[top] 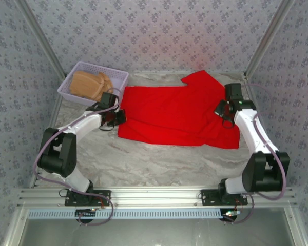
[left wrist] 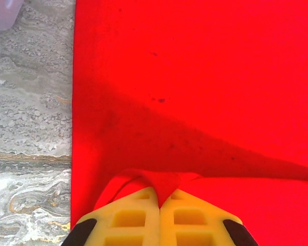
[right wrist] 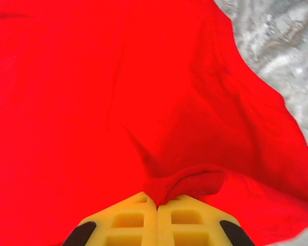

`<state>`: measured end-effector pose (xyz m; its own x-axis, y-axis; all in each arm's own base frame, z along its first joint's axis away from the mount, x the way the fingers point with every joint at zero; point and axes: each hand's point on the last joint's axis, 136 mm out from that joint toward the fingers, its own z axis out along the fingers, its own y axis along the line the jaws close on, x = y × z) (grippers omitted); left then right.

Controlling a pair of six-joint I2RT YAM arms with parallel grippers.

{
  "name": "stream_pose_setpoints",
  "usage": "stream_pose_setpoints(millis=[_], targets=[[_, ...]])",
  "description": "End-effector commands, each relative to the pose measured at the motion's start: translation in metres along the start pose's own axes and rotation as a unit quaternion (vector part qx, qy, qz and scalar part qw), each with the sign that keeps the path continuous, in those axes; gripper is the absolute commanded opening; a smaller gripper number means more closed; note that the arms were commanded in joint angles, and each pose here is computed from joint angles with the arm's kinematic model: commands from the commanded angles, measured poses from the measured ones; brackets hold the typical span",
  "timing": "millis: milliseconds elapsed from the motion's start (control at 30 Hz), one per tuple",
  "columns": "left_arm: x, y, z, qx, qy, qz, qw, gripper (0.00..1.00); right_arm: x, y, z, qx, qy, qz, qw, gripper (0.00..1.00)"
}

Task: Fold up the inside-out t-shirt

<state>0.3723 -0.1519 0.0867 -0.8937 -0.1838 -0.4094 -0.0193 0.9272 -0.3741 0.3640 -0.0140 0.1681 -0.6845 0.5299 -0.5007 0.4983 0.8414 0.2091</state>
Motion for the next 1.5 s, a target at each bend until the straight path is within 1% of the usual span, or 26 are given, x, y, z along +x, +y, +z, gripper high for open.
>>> stream_pose_setpoints(millis=[0, 233, 367, 600, 867, 1200, 1467], targets=[[-0.005, 0.002, -0.002, 0.006, -0.002, 0.006, 1.000, 0.00, -0.033, 0.020, 0.001, -0.029, -0.029, -0.018, 0.999, 0.00], [0.002, 0.016, -0.014, 0.000, -0.007, -0.005, 1.000, 0.00, -0.049, 0.026, 0.015, -0.025, -0.016, -0.036, 0.999, 0.00], [0.006, 0.017, -0.008, 0.002, 0.002, -0.006, 1.000, 0.00, -0.052, 0.031, 0.026, -0.026, -0.007, -0.038, 0.999, 0.00], [0.003, 0.017, -0.002, 0.004, 0.003, -0.007, 1.000, 0.00, -0.060, 0.041, 0.046, -0.029, 0.002, -0.043, 0.999, 0.00], [-0.002, 0.020, -0.002, -0.005, -0.003, -0.006, 1.000, 0.00, -0.071, 0.040, 0.049, -0.017, -0.002, -0.053, 0.998, 0.00], [-0.008, 0.017, 0.008, 0.000, -0.001, -0.007, 1.000, 0.00, -0.082, 0.027, 0.046, -0.005, -0.011, -0.053, 0.999, 0.00], [-0.018, 0.013, 0.017, 0.007, -0.010, -0.014, 1.000, 0.01, -0.084, 0.033, 0.064, -0.004, -0.008, -0.055, 0.998, 0.00]])
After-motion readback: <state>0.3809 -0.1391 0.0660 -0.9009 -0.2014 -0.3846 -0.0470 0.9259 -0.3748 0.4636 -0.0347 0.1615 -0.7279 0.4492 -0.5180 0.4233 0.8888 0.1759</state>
